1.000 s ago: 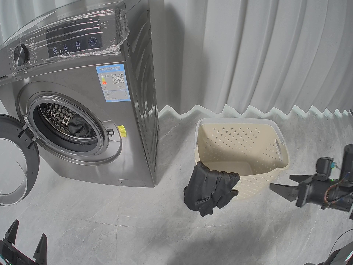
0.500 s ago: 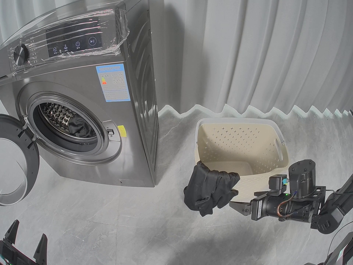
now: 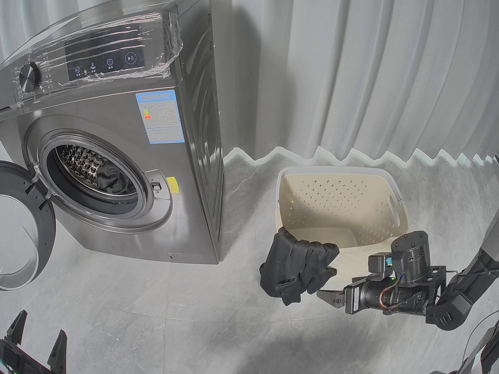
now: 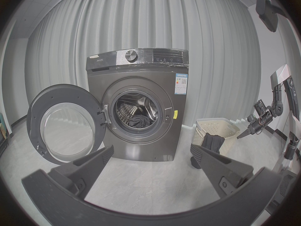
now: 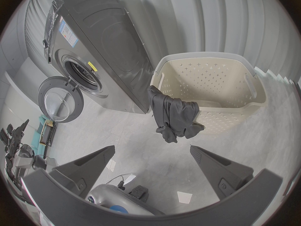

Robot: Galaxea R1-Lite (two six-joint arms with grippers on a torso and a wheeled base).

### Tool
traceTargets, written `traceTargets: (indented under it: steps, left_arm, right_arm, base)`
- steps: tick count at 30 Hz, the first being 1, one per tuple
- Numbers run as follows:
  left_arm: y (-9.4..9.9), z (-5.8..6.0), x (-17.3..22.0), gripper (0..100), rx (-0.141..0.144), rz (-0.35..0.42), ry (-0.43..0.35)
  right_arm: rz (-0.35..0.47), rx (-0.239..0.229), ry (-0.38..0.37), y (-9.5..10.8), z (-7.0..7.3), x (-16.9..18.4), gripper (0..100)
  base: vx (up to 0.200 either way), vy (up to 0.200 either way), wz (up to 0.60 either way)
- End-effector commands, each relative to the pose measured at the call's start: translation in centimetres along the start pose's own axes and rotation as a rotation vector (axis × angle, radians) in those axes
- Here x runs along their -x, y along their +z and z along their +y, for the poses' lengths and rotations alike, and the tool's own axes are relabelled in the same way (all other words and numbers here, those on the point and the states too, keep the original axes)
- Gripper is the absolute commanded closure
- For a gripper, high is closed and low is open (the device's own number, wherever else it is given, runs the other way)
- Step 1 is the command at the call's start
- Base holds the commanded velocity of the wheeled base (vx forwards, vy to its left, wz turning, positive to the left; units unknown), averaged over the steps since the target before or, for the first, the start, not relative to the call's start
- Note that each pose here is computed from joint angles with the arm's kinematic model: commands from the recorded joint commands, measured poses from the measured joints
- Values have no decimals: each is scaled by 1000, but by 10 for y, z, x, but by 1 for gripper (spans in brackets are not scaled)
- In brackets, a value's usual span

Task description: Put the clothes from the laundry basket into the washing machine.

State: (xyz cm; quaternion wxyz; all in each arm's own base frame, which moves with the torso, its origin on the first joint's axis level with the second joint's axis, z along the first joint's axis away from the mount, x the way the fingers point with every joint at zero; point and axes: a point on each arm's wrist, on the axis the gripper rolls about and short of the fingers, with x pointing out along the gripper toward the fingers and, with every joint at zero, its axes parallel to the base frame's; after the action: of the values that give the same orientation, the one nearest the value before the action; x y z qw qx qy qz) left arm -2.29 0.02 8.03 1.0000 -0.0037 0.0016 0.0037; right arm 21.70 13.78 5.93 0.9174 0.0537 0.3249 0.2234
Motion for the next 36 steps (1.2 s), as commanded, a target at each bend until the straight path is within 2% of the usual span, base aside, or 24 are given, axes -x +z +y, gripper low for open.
traceTargets:
  steps: [1, 4, 8, 22, 26, 29, 34, 36]
  left_arm:
    - [-5, 0, 0, 0, 0, 1, -1]
    - [-5, 0, 0, 0, 3, 1, 0]
    - [-5, 0, 0, 0, 2, 1, 0]
    - [-5, 0, 0, 0, 2, 1, 0]
    - [-5, 0, 0, 0, 2, 1, 0]
    - [-5, 0, 0, 0, 2, 1, 0]
    - [-5, 0, 0, 0, 2, 1, 0]
    - [-5, 0, 0, 0, 2, 1, 0]
  right_arm:
    - [17, -1, -6, -1, -1, -10, 0]
    - [54, -3, -31, -7, -4, -25, 0]
    - [59, -1, -70, -9, -5, -35, 0]
    - [68, -12, -88, -7, -9, -83, 0]
    - [37, -25, -90, 2, -12, -105, 0]
    - [16, -50, -109, 7, -21, -117, 0]
    - [-31, -56, -112, 11, -26, -133, 0]
    - [-55, -59, -143, 12, -29, -138, 0]
  base:
    - [0, 0, 0]
    - [0, 0, 0]
    - [0, 0, 0]
    - [0, 0, 0]
    - [0, 0, 0]
    - [0, 0, 0]
    - [0, 0, 0]
    - [0, 0, 0]
